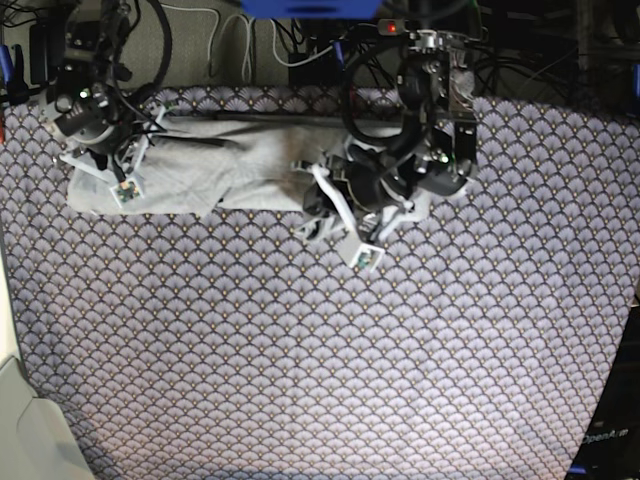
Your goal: Fold the T-shirt properly
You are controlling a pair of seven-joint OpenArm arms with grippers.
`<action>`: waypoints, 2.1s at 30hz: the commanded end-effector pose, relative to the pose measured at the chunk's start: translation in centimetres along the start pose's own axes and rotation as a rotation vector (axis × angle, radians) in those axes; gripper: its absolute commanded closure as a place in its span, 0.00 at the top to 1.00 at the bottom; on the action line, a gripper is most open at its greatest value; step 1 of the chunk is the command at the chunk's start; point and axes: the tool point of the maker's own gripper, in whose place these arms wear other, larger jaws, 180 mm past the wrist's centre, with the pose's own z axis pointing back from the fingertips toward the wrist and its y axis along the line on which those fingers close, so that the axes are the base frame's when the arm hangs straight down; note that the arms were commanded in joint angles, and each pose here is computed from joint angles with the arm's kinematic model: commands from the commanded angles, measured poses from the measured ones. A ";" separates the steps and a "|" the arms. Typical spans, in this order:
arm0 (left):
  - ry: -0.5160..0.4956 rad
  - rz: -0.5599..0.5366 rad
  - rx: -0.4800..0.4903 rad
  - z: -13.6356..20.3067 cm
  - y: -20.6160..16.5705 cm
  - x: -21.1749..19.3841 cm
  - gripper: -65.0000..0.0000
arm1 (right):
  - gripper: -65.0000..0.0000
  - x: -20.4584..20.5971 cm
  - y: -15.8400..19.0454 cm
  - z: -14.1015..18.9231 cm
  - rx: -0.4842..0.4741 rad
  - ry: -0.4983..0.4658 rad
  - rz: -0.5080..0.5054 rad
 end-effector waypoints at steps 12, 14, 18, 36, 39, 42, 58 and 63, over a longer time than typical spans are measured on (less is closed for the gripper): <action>-0.058 -0.043 -0.055 0.0 -2.1 1.8 0.74 | 0.00 0.6 -0.5 0.4 -0.016 -0.024 0.006; -0.064 -0.042 -0.049 0.1 -2.0 2.0 0.80 | 0.00 0.6 -1.0 0.5 -0.025 -0.023 0.015; -0.106 -0.025 0.027 2.1 0.9 2.7 0.81 | 0.00 0.7 -2.2 0.9 -0.058 -0.024 0.036; -0.152 0.166 0.171 9.4 12.3 -0.4 0.80 | 0.41 0.3 -5.2 1.5 -0.125 0.018 0.008; -0.152 0.171 0.173 9.5 12.5 -0.4 0.80 | 0.49 0.3 -5.1 1.5 -0.124 0.017 0.007; -0.149 0.166 0.180 9.6 12.7 -0.4 0.80 | 0.49 0.5 -5.5 1.6 -0.133 0.013 0.006; -0.164 0.171 0.245 11.6 15.1 -0.3 0.80 | 0.49 0.3 -15.3 2.2 -0.275 0.078 -0.250; -0.166 0.171 0.257 11.8 15.4 -0.3 0.80 | 0.49 -2.4 -15.9 1.3 -0.236 0.181 -0.364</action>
